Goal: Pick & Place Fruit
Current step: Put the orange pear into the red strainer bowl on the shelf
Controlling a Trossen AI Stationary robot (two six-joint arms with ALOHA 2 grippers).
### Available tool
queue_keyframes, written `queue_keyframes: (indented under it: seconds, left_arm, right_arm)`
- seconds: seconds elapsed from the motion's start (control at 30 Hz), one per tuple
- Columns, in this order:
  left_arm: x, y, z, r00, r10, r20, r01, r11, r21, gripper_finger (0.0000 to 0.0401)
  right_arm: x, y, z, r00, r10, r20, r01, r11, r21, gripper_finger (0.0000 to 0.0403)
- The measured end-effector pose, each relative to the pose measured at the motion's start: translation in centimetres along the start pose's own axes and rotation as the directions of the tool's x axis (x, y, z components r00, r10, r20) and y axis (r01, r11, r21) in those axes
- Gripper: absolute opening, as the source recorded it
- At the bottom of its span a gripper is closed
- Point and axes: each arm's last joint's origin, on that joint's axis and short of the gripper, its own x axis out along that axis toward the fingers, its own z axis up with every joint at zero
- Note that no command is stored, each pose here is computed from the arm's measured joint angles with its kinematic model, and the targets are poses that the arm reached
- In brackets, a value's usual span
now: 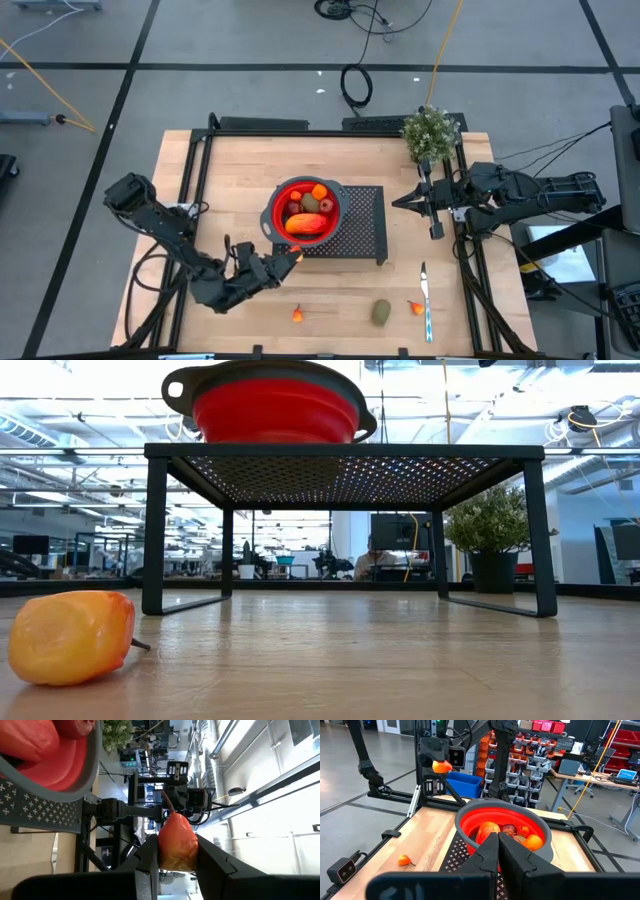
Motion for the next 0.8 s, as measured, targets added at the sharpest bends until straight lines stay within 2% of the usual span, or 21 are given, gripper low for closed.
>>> queue_keyframes:
  seconds: [0.23, 0.4, 0.6, 0.8]
  left_arm:
    - [0.62, 0.02, 0.15, 1.0, -0.009, -0.02, 0.01, 1.0, 0.008, 0.0088]
    - [0.81, -0.03, 0.0, 0.995, -0.029, -0.098, 0.047, 0.981, 0.189, 0.0088]
    - [0.71, -0.14, -0.41, 0.969, -0.061, -0.239, 0.152, 0.912, 0.382, 0.0088]
    - [0.7, -0.24, -0.46, 0.962, -0.074, -0.264, 0.213, 0.804, 0.555, 0.0088]
  right_arm:
    - [0.0, 0.0, 0.0, 1.0, 0.0, 0.0, 0.0, 1.0, 0.0, 0.0004]
    - [0.0, 0.02, -0.14, 1.0, 0.002, -0.015, -0.002, 1.0, 0.001, 0.0004]
    - [-0.01, 0.06, -0.44, 0.999, 0.006, -0.046, -0.006, 1.0, 0.003, 0.0004]
    - [-0.02, 0.07, -0.58, 0.998, 0.007, -0.06, -0.007, 1.0, 0.003, 0.0004]
